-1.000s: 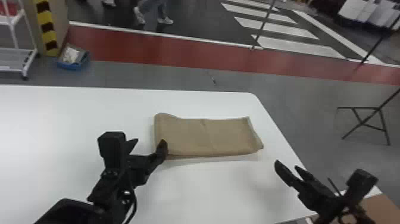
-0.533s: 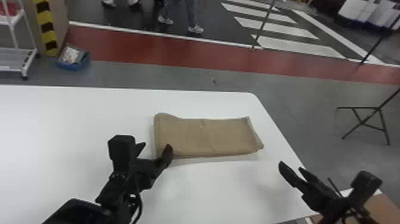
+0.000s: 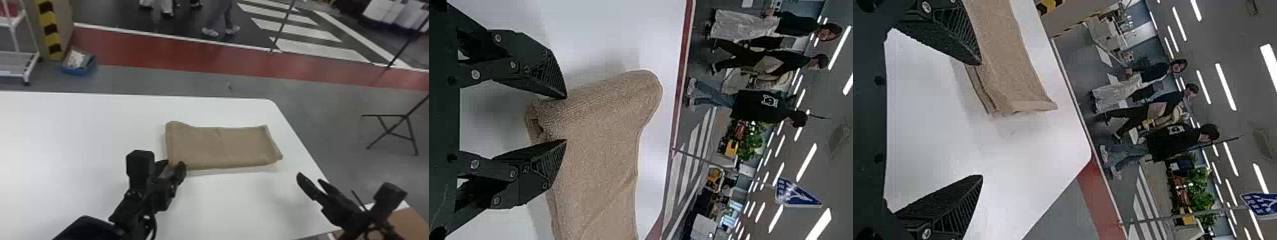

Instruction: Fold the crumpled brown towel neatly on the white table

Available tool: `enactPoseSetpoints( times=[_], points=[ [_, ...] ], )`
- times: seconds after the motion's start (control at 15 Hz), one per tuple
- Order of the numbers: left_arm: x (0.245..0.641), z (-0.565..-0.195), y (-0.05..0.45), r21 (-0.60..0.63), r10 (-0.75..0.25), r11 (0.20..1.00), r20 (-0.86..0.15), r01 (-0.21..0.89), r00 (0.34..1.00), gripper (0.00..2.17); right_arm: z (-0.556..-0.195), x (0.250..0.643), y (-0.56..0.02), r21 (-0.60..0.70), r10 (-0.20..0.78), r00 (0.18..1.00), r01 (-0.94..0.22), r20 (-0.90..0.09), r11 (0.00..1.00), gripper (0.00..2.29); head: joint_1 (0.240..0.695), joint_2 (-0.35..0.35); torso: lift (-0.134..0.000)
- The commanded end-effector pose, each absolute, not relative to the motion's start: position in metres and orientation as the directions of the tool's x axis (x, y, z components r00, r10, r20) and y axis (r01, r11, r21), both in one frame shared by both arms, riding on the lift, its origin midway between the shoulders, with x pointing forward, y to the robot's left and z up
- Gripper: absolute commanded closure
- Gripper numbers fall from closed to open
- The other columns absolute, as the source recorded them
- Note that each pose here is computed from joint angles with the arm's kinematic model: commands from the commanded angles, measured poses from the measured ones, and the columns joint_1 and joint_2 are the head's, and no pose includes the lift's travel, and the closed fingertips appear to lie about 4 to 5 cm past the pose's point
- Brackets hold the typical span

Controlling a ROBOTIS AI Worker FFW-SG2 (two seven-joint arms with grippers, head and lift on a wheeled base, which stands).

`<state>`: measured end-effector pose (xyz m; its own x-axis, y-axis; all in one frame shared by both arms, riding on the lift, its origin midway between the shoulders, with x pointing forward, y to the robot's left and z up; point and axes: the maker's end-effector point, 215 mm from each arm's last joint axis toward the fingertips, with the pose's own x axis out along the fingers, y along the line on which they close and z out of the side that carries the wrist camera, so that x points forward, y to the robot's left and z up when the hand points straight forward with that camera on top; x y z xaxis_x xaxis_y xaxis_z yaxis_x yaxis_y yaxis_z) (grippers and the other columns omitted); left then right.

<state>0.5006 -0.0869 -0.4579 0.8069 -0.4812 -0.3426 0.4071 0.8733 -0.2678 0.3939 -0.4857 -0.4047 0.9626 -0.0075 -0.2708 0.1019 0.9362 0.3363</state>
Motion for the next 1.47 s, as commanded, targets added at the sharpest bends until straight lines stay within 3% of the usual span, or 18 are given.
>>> enactPoseSetpoints(
  times=[0.0, 0.13, 0.2, 0.53, 0.87, 1.2, 1.4],
  points=[
    [0.498, -0.450, -0.091, -0.272, -0.485, 0.871, -0.341, 0.409, 0.805, 0.96, -0.405, 0.395, -0.485, 0.339, -0.005, 0.963, 0.100, -0.270, 0.935, 0.08, 0.695, -0.350, -0.124],
    [0.501, -0.441, -0.086, -0.266, -0.466, 0.880, -0.328, 0.393, 0.822, 1.34, -0.404, 0.395, -0.485, 0.342, -0.005, 0.964, 0.100, -0.267, 0.934, 0.08, 0.695, -0.350, -0.124],
    [0.503, -0.433, -0.085, -0.268, -0.466, 0.880, -0.320, 0.393, 0.825, 1.36, -0.404, 0.395, -0.485, 0.342, -0.005, 0.964, 0.100, -0.267, 0.934, 0.08, 0.695, -0.350, -0.124],
    [0.518, -0.434, -0.030, -0.235, -0.399, 0.913, -0.339, 0.334, 0.852, 1.36, -0.404, 0.401, -0.476, 0.352, 0.011, 0.965, 0.084, -0.261, 0.932, 0.08, 0.695, -0.350, -0.124],
    [0.530, -0.434, 0.100, -0.174, -0.243, 0.966, -0.341, 0.193, 0.908, 1.36, -0.406, 0.408, -0.462, 0.360, 0.033, 0.965, 0.065, -0.259, 0.931, 0.09, 0.695, -0.350, -0.124],
    [0.499, -0.430, 0.186, -0.156, -0.144, 0.983, -0.341, 0.096, 0.929, 1.36, -0.406, 0.421, -0.441, 0.372, 0.065, 0.965, 0.035, -0.254, 0.928, 0.09, 0.695, -0.350, -0.124],
    [0.474, -0.420, 0.183, -0.170, -0.153, 0.980, -0.328, 0.101, 0.932, 1.36, -0.406, 0.427, -0.429, 0.374, 0.085, 0.964, 0.016, -0.253, 0.927, 0.09, 0.695, -0.306, -0.124]
  ],
)
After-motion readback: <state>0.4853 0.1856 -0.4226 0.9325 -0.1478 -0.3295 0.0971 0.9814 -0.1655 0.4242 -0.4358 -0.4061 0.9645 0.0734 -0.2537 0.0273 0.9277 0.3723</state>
